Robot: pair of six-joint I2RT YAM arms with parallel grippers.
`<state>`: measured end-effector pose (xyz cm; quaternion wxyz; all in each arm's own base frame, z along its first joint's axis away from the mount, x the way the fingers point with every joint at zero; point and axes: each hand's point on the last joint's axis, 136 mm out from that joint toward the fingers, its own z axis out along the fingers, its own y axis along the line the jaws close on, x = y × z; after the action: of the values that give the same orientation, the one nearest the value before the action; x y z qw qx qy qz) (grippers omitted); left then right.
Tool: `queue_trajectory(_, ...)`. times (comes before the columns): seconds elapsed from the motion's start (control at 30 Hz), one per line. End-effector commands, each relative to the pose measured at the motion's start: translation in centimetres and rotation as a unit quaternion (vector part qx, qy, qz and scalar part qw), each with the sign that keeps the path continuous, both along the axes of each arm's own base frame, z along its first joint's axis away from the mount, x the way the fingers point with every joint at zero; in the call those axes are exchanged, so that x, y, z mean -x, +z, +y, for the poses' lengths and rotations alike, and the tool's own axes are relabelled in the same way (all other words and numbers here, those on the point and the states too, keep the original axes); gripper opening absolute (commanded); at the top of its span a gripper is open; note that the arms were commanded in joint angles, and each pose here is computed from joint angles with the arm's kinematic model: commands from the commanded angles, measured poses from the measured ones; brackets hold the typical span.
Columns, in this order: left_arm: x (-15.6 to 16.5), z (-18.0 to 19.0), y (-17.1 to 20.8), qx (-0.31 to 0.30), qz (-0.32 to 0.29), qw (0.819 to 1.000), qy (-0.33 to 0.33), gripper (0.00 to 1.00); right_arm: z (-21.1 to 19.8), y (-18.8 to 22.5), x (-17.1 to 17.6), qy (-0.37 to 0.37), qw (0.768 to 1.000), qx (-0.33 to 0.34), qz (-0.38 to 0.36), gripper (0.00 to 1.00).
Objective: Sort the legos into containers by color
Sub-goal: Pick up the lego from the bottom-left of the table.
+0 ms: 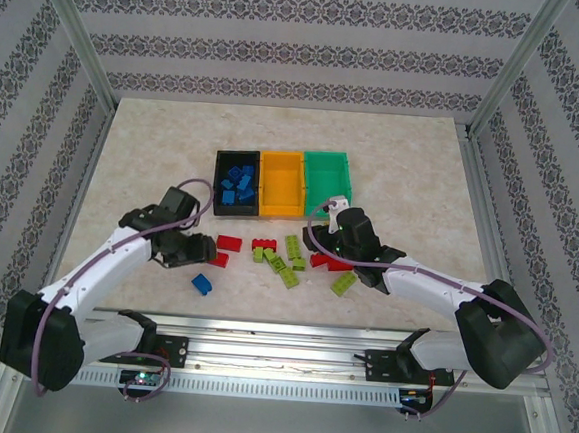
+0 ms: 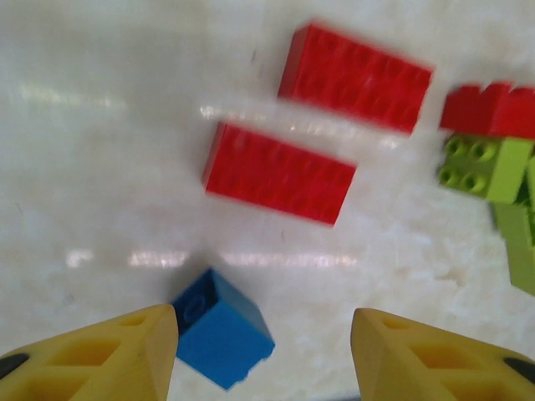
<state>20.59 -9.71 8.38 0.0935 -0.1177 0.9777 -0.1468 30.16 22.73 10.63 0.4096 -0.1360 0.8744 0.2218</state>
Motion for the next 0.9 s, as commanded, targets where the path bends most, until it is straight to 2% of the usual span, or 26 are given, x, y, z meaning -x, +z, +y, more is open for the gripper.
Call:
queue_trajectory(0.0, 1.5, -1.3, -1.0, 0.048, 0.032, 0.997, 0.042, 0.56, 0.2, 0.9, -0.9, -0.005, 1.0, -0.01, -0.008, 0.58)
queue_trajectory(0.13, 2.7, 0.2, -2.1, 0.01, 0.067, 0.994, 0.087, 0.55, 0.1, 1.1, -0.9, -0.008, 1.0, -0.015, -0.015, 0.58)
queue_trajectory(0.3, 3.4, 0.5, -3.1, -0.003, 0.091, 0.99, 0.112, 0.57, 0.0, 1.2, -0.8, -0.007, 1.0, -0.016, -0.012, 0.58)
queue_trajectory(0.47, 3.8, -0.2, -4.2, -0.011, 0.102, 0.988, 0.112, 0.57, 0.1, 1.1, -0.9, -0.008, 1.0, -0.012, -0.009, 0.58)
queue_trajectory(0.6, 4.4, 0.0, -4.6, -0.051, 0.117, 0.987, 0.096, 0.58, 0.1, 1.2, -0.8, -0.006, 1.0, -0.018, -0.013, 0.58)
queue_trajectory(0.87, 3.7, -0.1, -5.3, -0.091, 0.122, 0.985, 0.077, 0.58, -0.1, 1.2, -0.9, -0.01, 1.0, -0.013, -0.012, 0.58)
